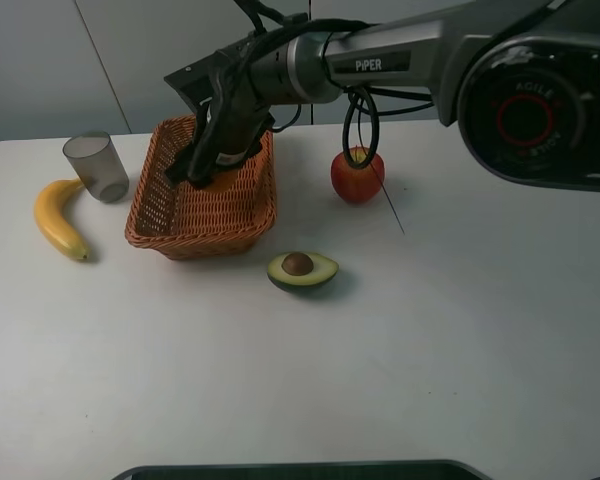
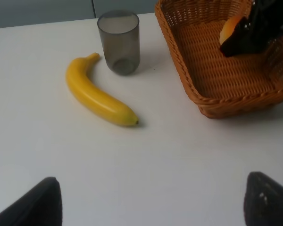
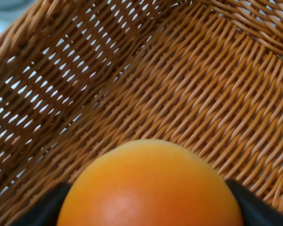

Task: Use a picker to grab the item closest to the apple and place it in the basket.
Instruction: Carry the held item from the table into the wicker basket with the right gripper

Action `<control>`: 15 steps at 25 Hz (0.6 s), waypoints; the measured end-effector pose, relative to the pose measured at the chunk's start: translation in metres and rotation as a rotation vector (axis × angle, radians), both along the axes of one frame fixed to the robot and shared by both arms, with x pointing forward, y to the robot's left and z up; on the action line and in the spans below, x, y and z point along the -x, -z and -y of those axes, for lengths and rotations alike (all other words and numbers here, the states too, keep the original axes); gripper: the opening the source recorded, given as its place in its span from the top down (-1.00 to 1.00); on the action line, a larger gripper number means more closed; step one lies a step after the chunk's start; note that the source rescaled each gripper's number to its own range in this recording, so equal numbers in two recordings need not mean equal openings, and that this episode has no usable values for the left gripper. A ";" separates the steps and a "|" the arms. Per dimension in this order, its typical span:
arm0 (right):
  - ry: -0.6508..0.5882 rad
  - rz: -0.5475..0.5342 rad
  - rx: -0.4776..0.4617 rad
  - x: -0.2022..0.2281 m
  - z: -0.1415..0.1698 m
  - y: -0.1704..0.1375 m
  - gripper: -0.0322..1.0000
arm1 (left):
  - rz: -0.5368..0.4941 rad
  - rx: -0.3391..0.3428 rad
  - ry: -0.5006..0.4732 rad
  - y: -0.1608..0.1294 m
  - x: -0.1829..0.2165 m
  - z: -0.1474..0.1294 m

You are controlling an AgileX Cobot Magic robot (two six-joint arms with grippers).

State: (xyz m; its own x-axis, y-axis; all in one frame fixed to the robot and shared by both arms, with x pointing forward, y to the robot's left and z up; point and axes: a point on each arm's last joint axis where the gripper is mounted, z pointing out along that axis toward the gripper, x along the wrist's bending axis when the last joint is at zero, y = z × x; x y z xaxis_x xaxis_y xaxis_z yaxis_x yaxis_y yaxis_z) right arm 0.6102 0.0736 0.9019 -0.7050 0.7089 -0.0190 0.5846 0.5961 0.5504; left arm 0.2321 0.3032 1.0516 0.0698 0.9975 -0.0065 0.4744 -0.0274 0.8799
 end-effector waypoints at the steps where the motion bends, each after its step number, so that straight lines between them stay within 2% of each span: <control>1: -0.007 0.003 0.003 0.000 0.000 0.000 -0.20 | 0.000 0.000 0.000 0.000 0.000 0.000; 2: -0.011 0.005 0.005 0.000 0.000 0.000 -0.61 | 0.000 0.000 0.000 0.000 0.000 0.000; 3: -0.013 0.006 0.006 0.000 0.000 0.000 -0.80 | 0.000 0.000 0.000 0.000 0.000 0.000; 4: -0.014 0.006 0.007 0.000 0.000 0.000 -0.91 | 0.000 0.000 0.000 0.000 0.000 0.000; 6: -0.020 0.009 0.010 0.000 0.000 0.000 -0.98 | 0.000 -0.002 0.001 0.000 0.000 0.000; 11: -0.020 0.015 0.003 0.000 0.000 -0.005 -0.99 | 0.000 -0.004 0.002 0.000 0.000 0.000; 15: -0.017 0.026 -0.015 0.002 0.002 -0.028 -1.00 | 0.000 -0.005 0.003 0.000 0.000 0.000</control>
